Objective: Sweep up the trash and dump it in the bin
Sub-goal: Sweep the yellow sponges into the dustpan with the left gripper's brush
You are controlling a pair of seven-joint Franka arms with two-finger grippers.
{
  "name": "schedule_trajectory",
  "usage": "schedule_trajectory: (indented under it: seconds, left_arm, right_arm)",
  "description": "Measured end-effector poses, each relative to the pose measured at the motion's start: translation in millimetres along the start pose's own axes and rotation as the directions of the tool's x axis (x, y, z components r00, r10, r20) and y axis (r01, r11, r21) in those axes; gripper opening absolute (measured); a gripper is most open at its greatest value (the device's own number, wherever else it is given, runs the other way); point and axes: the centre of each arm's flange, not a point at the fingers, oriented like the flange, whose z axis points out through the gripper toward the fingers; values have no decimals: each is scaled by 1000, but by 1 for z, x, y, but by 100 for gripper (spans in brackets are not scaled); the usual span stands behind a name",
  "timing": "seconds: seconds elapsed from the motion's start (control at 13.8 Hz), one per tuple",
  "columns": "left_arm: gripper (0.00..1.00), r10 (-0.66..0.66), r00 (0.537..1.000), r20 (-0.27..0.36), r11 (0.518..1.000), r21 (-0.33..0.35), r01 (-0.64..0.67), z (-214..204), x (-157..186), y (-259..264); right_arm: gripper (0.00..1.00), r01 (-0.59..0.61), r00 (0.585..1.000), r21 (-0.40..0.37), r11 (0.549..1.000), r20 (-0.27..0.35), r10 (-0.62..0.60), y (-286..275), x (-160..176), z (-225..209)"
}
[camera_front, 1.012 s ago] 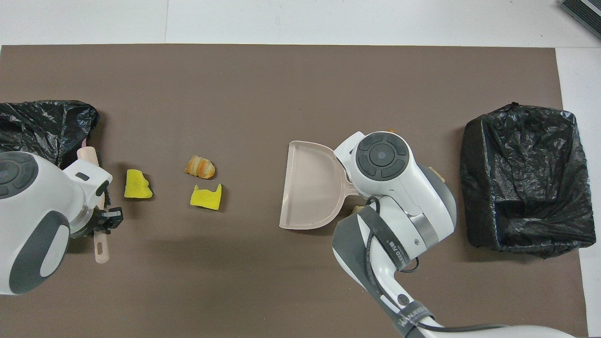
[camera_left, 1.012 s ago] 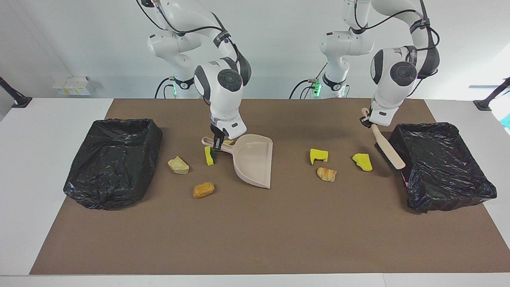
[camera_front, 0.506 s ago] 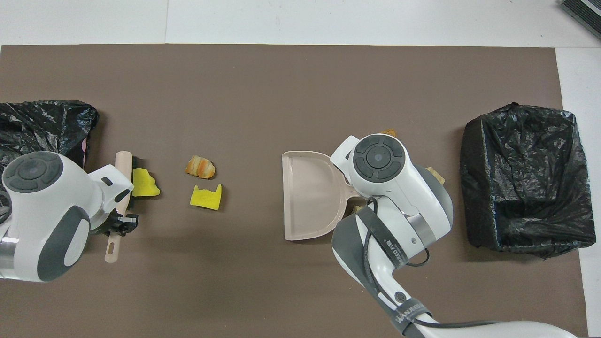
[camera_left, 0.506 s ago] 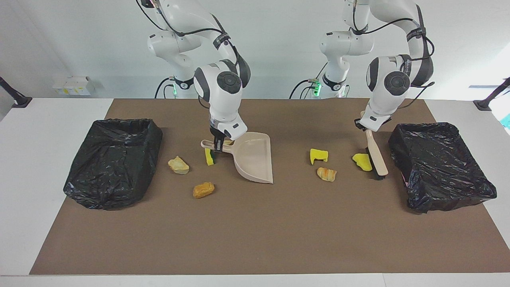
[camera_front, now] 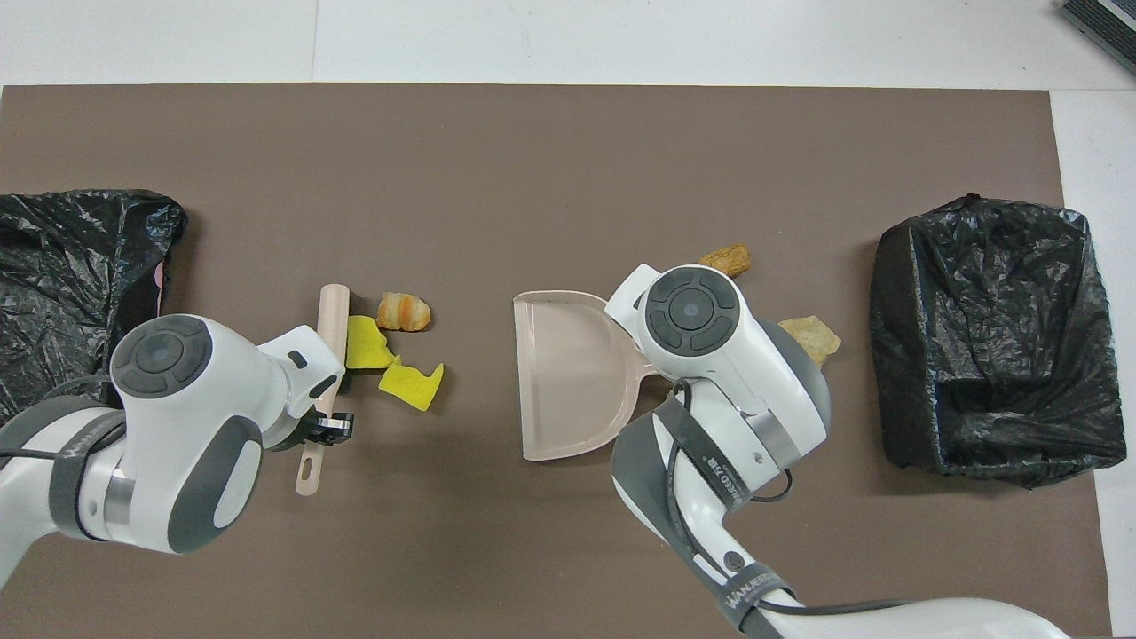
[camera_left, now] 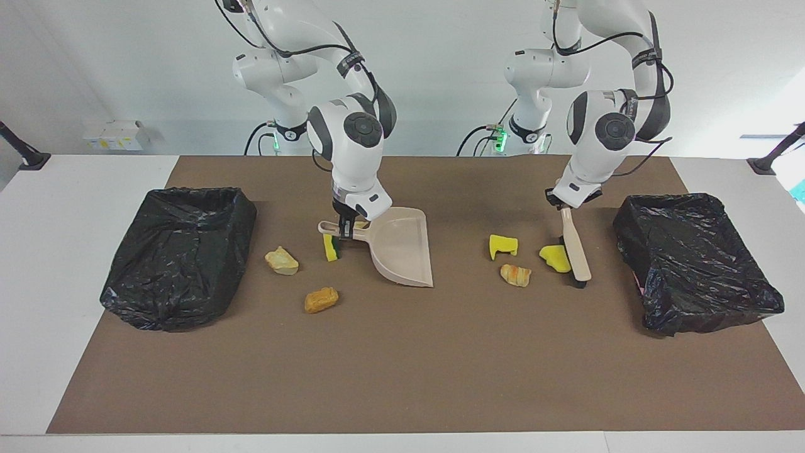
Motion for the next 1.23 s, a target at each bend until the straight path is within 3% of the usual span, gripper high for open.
schedule_trajectory:
  seconds: [0.36, 0.79, 1.23]
  left_arm:
    - [26, 139, 990, 0, 990, -2, -139, 2, -22, 77]
    - [26, 223, 975, 7, 971, -89, -221, 2, -54, 150]
    - [26, 170, 984, -44, 971, -162, -175, -42, -48, 177]
  right_arm:
    - [31, -6, 1000, -5, 1000, -4, 6, 0, 8, 6]
    - [31, -37, 999, -11, 999, -5, 37, -5, 28, 5]
    - [31, -37, 999, -11, 999, -5, 37, -5, 28, 6]
